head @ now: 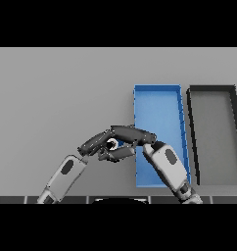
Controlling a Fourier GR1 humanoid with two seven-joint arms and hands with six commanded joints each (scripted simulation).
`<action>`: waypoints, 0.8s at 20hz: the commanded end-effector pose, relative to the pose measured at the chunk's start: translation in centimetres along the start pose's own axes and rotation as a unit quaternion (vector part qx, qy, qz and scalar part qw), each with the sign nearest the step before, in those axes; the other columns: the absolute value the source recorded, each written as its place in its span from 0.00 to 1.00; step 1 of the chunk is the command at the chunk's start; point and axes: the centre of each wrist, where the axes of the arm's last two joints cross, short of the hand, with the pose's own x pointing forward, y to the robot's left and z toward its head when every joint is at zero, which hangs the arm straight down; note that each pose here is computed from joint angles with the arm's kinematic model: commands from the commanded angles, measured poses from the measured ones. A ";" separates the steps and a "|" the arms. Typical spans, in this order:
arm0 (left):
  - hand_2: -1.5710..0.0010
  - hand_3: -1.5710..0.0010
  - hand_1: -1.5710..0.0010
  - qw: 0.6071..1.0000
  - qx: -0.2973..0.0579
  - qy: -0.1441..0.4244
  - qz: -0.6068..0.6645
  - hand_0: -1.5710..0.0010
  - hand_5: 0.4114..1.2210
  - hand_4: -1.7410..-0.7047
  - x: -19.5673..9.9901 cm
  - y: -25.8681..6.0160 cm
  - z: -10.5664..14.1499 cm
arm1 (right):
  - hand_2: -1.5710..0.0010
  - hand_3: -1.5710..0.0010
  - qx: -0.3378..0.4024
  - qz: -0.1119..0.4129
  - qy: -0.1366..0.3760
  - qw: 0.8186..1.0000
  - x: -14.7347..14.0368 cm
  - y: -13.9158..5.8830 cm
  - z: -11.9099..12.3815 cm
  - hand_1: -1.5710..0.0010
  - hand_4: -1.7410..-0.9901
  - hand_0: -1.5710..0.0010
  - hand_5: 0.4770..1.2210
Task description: Pick up the blue pipe and place it into the blue bin.
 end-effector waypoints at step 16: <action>1.00 1.00 1.00 0.999 -0.005 0.039 0.019 1.00 0.11 0.80 -0.1 -0.6 0.2 | 0.00 0.00 -0.070 -0.113 -0.105 0.985 11.7 -7.7 1.0 0.00 0.04 0.00 0.88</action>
